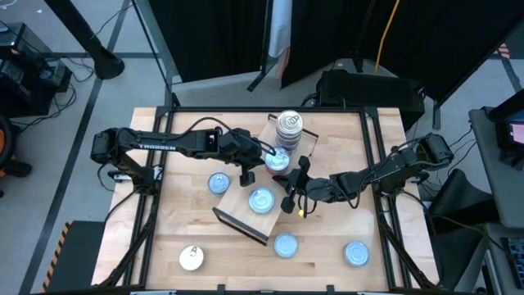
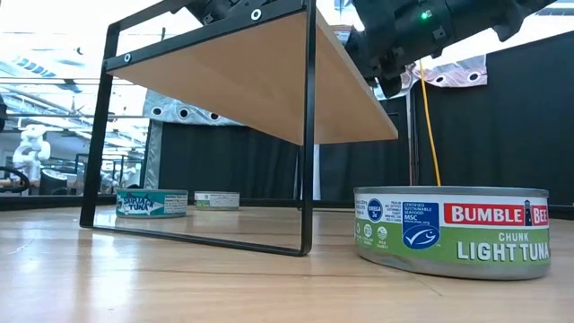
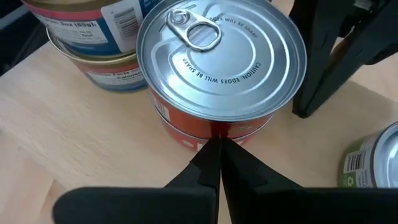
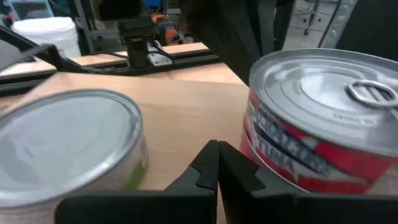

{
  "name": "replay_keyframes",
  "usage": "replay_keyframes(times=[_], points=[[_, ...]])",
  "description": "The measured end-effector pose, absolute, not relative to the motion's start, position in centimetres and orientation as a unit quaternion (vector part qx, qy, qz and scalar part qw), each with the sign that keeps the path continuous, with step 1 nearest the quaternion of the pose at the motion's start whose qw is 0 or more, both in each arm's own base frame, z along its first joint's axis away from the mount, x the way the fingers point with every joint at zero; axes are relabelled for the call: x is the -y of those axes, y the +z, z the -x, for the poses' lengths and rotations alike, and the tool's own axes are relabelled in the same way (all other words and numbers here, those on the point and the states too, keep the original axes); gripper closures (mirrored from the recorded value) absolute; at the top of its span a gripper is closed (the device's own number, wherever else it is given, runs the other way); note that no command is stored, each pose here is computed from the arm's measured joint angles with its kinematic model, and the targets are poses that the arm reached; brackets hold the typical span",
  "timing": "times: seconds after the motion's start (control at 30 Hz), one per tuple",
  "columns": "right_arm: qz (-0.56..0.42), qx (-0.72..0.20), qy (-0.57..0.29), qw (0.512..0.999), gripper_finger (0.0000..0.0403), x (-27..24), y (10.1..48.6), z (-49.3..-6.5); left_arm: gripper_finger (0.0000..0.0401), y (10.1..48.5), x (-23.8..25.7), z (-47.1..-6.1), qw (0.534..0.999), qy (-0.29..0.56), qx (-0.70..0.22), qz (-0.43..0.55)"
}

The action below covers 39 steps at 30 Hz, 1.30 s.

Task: Stack canned seafood by type on shelf
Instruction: Adjust the tuna cans on the shelf

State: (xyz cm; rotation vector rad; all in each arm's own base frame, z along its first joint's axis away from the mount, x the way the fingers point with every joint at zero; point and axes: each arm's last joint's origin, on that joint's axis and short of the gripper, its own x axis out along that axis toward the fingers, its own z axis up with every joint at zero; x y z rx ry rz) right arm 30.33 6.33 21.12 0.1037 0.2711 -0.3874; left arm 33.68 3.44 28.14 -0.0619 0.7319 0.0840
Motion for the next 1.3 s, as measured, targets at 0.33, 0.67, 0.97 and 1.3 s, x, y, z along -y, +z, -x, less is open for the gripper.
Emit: replay_keyframes(times=[0.33,0.67,0.97,1.3], points=[[-0.042,-0.143,-0.209,0.966,0.0401,-5.7,20.9,-30.4,0.0386,29.9,-2.9,-31.7,0.911,0.041,-0.408,0.042],[-0.035,-0.147,-0.213,0.965,0.0401,-5.6,20.9,-30.3,0.0386,34.6,2.3,-28.2,0.942,-0.057,-0.33,0.032],[-0.028,-0.147,-0.222,0.963,0.0401,-5.4,20.9,-30.3,0.0386,32.9,9.4,-29.2,0.934,-0.127,-0.332,-0.007],[-0.03,-0.13,-0.189,0.973,0.0401,-7.3,22.3,-29.3,0.0386,29.2,11.5,-31.7,0.926,-0.078,-0.366,-0.035]])
